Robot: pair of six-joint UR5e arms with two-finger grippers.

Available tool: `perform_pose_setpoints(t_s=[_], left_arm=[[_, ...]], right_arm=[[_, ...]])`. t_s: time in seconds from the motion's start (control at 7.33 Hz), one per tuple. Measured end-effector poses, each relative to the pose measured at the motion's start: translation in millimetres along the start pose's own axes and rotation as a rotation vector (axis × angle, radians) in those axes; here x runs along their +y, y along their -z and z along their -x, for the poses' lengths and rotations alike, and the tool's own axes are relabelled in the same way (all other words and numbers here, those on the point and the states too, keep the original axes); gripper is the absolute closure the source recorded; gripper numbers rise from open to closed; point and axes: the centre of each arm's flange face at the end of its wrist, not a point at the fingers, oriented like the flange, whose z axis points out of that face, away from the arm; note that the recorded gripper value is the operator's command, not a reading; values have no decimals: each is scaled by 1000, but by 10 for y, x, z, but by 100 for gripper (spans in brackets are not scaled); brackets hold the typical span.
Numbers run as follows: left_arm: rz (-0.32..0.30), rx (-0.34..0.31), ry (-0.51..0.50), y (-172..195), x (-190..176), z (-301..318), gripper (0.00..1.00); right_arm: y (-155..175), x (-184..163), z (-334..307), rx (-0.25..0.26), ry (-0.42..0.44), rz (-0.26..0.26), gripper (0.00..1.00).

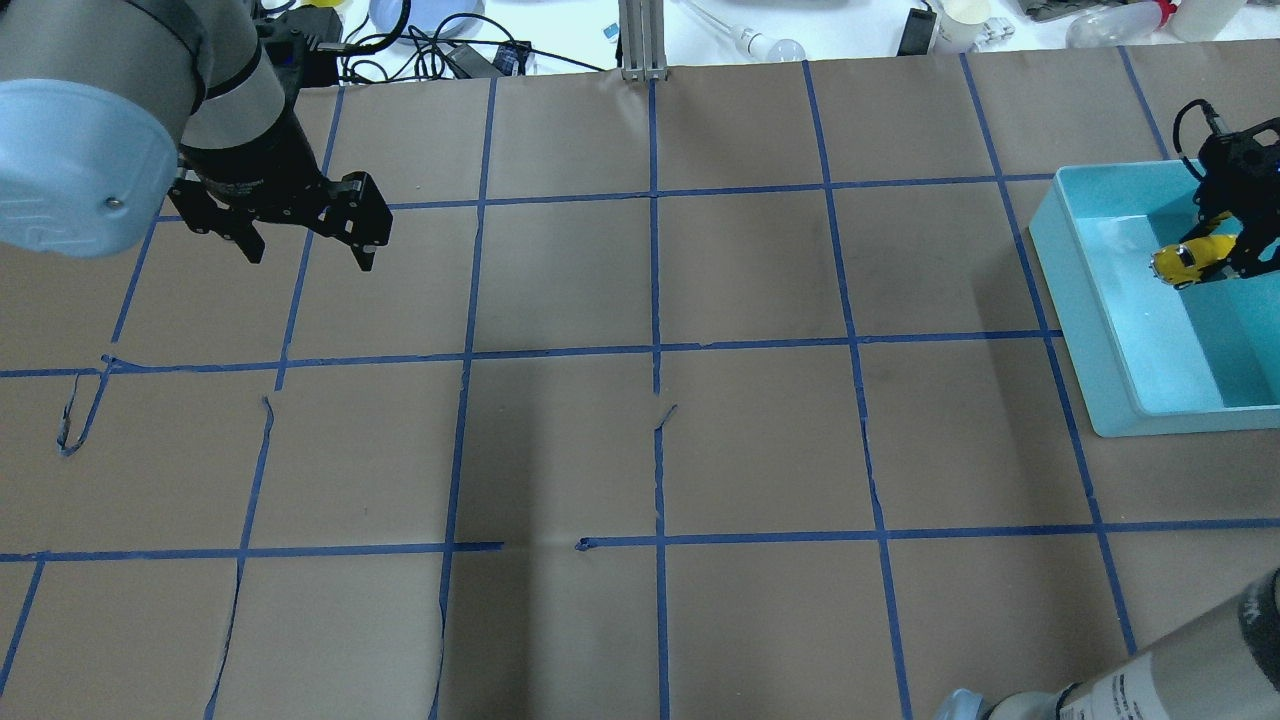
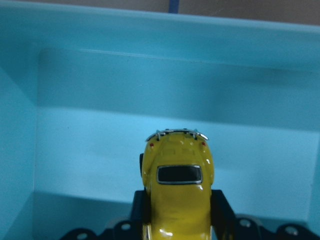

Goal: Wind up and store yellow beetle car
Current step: 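Open the right gripper to drop the car in the bin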

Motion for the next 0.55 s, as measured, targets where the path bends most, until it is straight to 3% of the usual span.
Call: perform_pose_setpoints(t_s=[0.27, 0.41, 0.55], left_arm=[[2, 1, -1, -11, -5, 2, 0], [2, 2, 0, -7, -7, 9, 0], [-3, 5, 2, 14, -12, 17, 0]], right_arm=[[-371, 150, 74, -42, -2, -6, 98], [-497, 165, 89, -48, -3, -1, 86], [-600, 162, 102, -52, -4, 0, 30]])
